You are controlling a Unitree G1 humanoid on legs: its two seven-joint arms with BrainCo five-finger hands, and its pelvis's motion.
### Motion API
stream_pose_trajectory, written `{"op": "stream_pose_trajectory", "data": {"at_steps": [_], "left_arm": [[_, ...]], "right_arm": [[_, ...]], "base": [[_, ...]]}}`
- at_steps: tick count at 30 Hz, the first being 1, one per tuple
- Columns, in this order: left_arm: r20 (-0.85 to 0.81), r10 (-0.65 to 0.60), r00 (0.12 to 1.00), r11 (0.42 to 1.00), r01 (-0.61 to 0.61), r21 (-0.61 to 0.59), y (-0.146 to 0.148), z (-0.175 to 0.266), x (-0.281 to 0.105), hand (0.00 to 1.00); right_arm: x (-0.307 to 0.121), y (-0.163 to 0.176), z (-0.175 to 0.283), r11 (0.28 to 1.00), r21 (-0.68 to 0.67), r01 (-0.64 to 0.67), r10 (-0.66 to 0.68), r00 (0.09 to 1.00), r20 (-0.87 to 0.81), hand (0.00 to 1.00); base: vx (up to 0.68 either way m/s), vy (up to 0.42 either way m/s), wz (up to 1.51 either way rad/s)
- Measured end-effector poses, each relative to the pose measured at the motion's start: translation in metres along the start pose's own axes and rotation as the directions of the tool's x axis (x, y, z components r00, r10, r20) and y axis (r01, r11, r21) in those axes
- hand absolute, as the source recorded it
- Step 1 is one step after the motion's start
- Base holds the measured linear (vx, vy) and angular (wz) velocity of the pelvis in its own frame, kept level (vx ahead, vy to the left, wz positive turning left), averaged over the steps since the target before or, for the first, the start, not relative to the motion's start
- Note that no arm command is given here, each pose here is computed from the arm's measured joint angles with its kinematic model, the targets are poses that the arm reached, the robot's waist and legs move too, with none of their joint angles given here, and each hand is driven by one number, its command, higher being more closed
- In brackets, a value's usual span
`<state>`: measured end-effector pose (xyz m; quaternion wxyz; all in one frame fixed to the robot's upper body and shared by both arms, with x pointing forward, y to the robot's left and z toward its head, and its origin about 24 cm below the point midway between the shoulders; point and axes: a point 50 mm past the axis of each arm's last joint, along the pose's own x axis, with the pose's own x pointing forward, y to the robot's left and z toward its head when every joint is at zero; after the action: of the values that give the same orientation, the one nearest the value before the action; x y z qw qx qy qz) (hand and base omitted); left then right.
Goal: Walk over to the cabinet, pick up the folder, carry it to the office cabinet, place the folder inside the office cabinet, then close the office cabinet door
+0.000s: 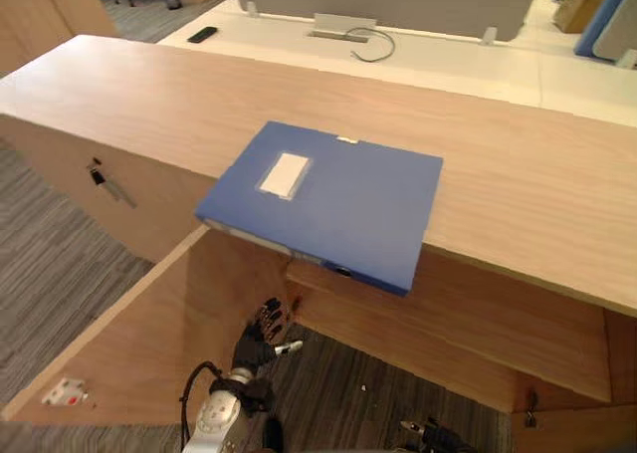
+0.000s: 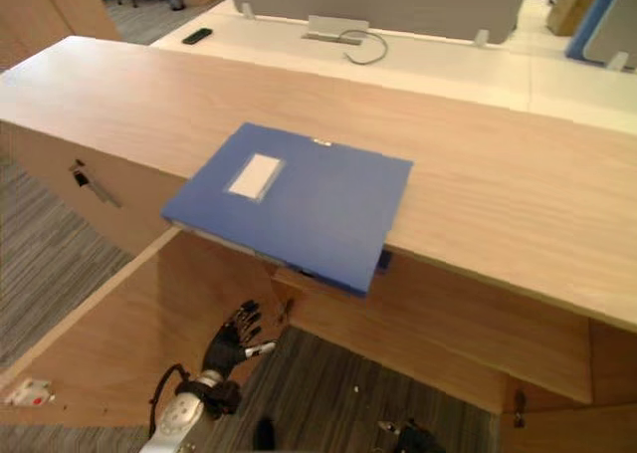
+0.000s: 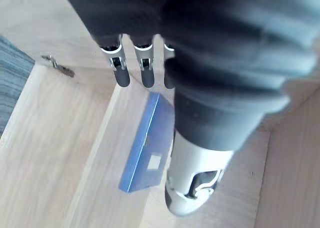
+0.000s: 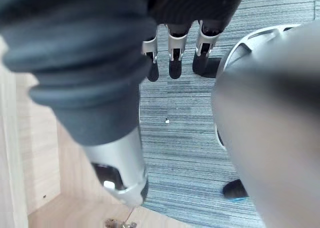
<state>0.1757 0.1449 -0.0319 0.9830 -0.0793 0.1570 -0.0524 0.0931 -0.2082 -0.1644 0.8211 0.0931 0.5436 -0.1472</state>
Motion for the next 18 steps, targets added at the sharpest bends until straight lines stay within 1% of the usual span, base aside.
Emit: {"op": "stream_pose_trajectory", "data": {"at_steps": [3, 8, 11, 13, 14, 16, 18], "left_arm": [[0.004, 0.032, 0.999, 0.999, -0.032, 0.028, 0.002, 0.000, -0.004, 0.00], [0.149, 0.081, 0.986, 0.996, -0.087, 0.037, -0.010, 0.030, -0.016, 0.00], [0.238, 0.148, 0.960, 0.987, -0.160, 0.029, -0.013, 0.047, -0.022, 0.00], [0.332, 0.244, 0.911, 0.961, -0.273, 0.043, -0.008, 0.064, -0.031, 0.00], [0.343, 0.254, 0.904, 0.957, -0.285, 0.042, -0.008, 0.066, -0.033, 0.00], [0.431, 0.367, 0.825, 0.896, -0.438, 0.074, 0.004, 0.081, -0.046, 0.00], [0.472, 0.423, 0.774, 0.856, -0.512, 0.072, 0.008, 0.089, -0.054, 0.00]], "right_arm": [[0.000, 0.005, -0.006, 1.000, -0.009, -0.011, 0.011, 1.000, -0.020, 0.00], [-0.002, 0.005, -0.021, 1.000, 0.024, -0.002, 0.004, 0.997, -0.073, 0.00], [-0.002, 0.009, -0.026, 1.000, 0.027, -0.006, 0.008, 0.997, -0.081, 0.00], [-0.003, 0.011, -0.028, 0.999, 0.038, 0.000, 0.003, 0.997, -0.079, 0.00], [-0.003, 0.012, -0.029, 0.999, 0.036, -0.001, 0.004, 0.997, -0.079, 0.00], [-0.004, 0.013, -0.031, 0.999, 0.031, 0.011, -0.008, 0.997, -0.080, 0.00], [-0.004, 0.013, -0.031, 0.999, 0.034, 0.015, -0.013, 0.997, -0.072, 0.00]], "base": [[-0.07, -0.027, 0.59], [-0.03, -0.016, 0.61], [-0.03, -0.040, 0.83], [-0.04, -0.075, 1.06], [-0.04, -0.066, 0.97], [-0.06, -0.065, 0.98], [-0.11, -0.053, 0.86]]}}
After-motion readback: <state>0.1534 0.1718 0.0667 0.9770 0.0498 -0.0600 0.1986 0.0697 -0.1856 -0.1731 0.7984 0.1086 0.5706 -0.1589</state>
